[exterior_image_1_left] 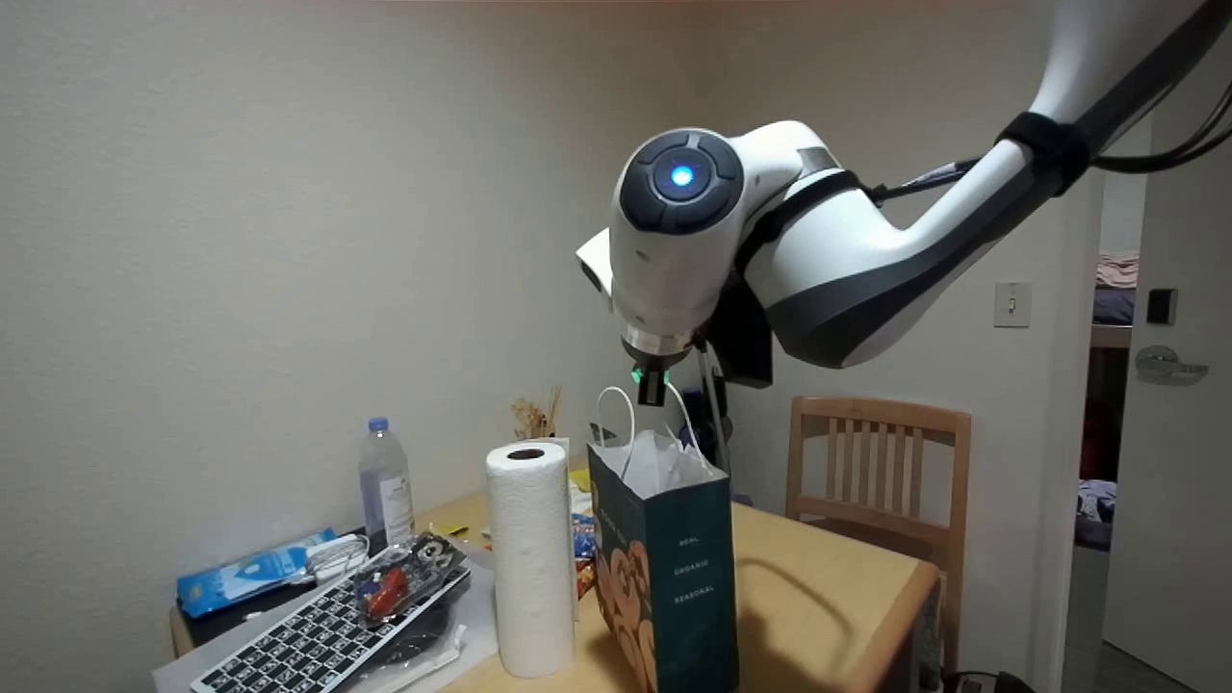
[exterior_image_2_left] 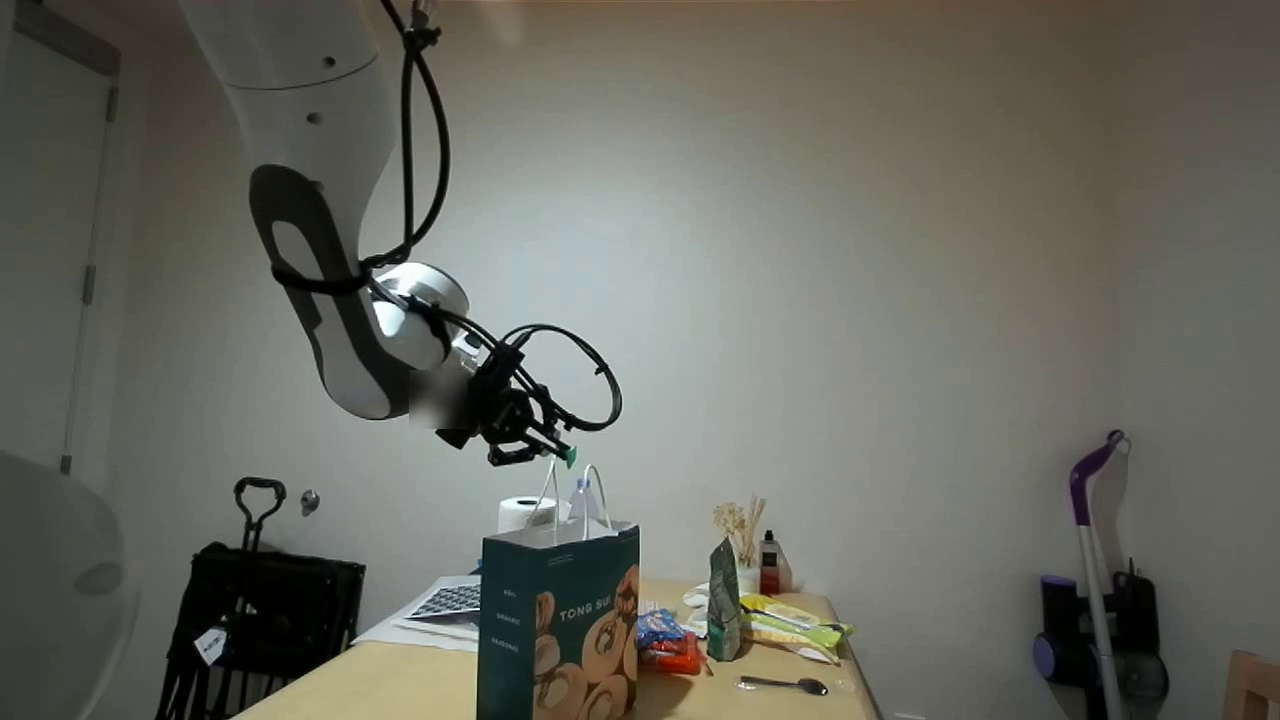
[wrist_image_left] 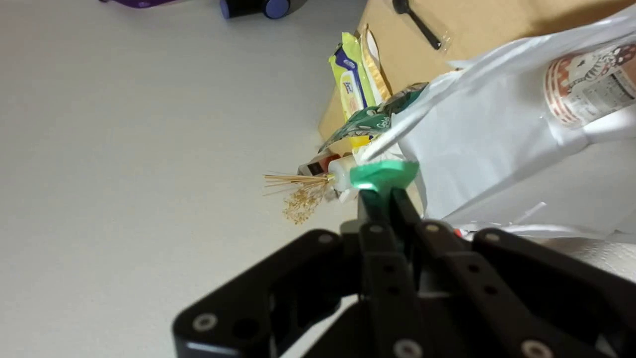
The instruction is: Pick up the small object and put it in the paper bag
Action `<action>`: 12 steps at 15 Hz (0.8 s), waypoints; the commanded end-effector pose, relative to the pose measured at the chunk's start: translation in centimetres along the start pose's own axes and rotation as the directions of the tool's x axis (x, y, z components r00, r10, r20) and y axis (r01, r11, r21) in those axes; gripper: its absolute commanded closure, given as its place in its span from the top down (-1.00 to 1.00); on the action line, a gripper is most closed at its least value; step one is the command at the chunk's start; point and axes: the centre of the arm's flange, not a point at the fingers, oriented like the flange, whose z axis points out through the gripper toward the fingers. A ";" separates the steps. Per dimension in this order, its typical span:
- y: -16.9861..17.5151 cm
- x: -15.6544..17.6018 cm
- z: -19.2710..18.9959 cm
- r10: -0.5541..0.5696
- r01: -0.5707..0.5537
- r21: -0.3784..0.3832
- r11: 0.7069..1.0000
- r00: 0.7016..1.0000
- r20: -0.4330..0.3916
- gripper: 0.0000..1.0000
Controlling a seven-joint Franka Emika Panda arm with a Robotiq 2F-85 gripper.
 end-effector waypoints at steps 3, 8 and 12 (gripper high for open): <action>-1.2 -1.5 -0.4 0.035 -0.033 -0.075 0.997 0.999 0.028 -0.33; -0.9 -1.9 0.0 0.034 -0.029 -0.077 0.997 0.997 0.069 0.27; -0.6 -2.0 0.3 0.033 -0.028 -0.066 0.997 0.996 0.083 0.80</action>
